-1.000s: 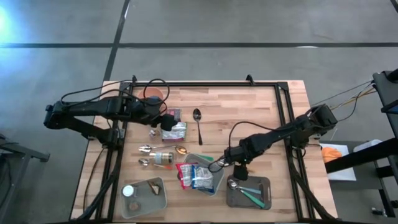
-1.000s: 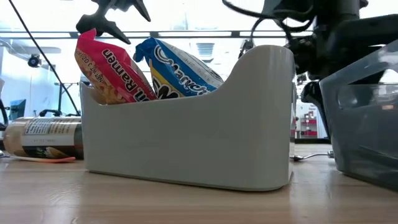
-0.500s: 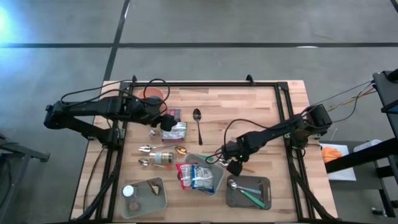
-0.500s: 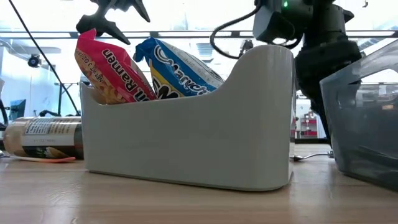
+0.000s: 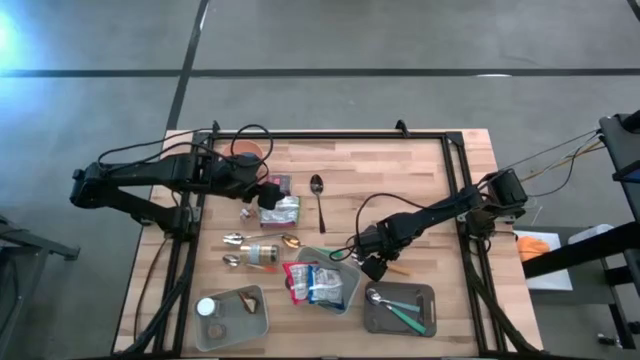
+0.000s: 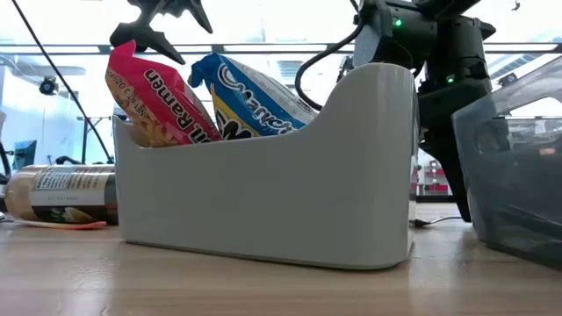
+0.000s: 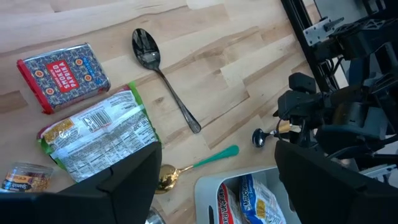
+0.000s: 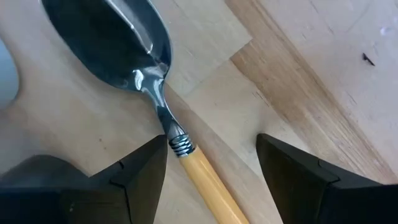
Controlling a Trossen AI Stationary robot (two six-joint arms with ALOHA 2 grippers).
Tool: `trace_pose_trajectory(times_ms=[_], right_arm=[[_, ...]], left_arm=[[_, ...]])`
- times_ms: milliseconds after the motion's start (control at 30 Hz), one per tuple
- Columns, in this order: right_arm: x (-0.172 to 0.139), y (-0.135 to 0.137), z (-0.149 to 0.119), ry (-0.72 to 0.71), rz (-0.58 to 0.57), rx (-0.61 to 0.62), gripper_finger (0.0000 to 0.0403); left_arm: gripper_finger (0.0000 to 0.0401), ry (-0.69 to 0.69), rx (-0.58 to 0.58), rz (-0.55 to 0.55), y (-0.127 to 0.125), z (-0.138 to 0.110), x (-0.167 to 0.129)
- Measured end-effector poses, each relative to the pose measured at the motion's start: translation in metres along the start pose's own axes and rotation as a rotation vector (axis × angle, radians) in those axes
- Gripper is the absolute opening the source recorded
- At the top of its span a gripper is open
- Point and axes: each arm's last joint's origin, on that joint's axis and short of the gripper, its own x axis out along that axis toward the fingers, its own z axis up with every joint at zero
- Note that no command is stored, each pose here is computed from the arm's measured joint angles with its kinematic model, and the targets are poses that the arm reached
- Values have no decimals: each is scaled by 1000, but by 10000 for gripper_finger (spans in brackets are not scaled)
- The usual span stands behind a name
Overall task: Pick & Place Food Item
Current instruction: Put the yellow spoon into the black bin
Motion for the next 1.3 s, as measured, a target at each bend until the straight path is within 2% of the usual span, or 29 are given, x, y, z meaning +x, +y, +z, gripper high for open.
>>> trace_pose_trajectory(times_ms=[133,333,633,767,1133,1300], right_arm=[[-2,2,2,-9,-49,13,249],[-5,-1,12,-19,-183,23,249],[-7,-4,26,-26,-212,4,245],[-7,-9,31,-34,-207,9,203],[-3,-11,34,-43,-170,-43,27],[-3,-10,34,-43,-164,-60,23]], left_arm=[[319,-1,1,1,0,0,0],[319,-3,13,5,1,1,0],[319,15,19,21,3,0,0],[319,17,27,23,3,0,0],[319,23,27,20,3,0,0],[318,24,27,19,3,0,0]])
